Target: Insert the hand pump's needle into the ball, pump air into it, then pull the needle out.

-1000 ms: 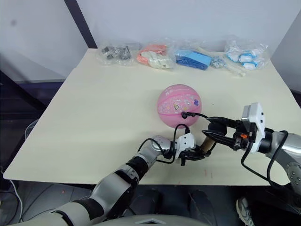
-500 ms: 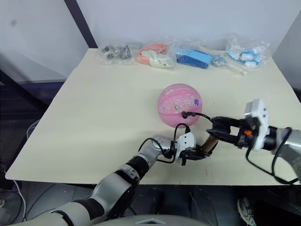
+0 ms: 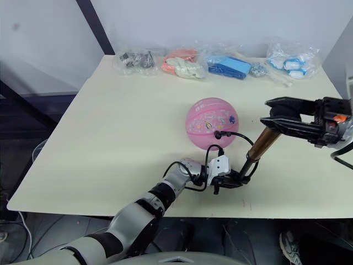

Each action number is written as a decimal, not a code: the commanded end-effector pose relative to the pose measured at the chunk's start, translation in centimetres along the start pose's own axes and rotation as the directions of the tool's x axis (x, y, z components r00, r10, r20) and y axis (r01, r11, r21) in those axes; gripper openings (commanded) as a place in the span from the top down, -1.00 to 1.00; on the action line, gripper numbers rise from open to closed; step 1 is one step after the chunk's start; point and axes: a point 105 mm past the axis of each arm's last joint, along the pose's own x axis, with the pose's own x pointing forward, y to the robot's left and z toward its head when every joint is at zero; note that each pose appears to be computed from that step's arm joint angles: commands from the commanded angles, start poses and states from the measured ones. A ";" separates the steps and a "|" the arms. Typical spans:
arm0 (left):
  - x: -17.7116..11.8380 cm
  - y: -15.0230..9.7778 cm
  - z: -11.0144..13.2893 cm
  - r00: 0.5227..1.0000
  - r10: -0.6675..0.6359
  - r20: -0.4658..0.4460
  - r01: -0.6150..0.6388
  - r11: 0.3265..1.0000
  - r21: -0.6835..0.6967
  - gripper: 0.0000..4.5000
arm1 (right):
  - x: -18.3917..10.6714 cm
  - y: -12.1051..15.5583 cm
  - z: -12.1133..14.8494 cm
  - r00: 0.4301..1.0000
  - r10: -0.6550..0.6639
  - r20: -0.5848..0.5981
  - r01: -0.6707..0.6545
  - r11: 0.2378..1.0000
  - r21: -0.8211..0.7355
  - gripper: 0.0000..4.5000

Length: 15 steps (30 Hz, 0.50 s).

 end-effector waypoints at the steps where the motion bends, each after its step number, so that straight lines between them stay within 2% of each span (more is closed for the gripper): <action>1: -1.1 -1.5 -5.0 0.989 -0.010 -0.149 -0.011 0.990 -0.138 0.51 | -0.4 0.4 1.0 1.000 -0.002 0.028 0.003 0.999 -0.048 0.23; 8: -1.1 -1.5 -4.9 0.989 -0.014 -0.146 -0.005 0.991 -0.133 0.51 | 1.1 0.4 -5.0 0.996 -0.001 -0.085 0.004 0.999 0.038 0.23; 15: -1.2 -1.5 -4.9 0.990 -0.015 -0.143 -0.004 0.991 -0.130 0.51 | 2.8 0.8 -10.5 0.990 0.022 -0.137 -0.009 0.996 0.089 0.23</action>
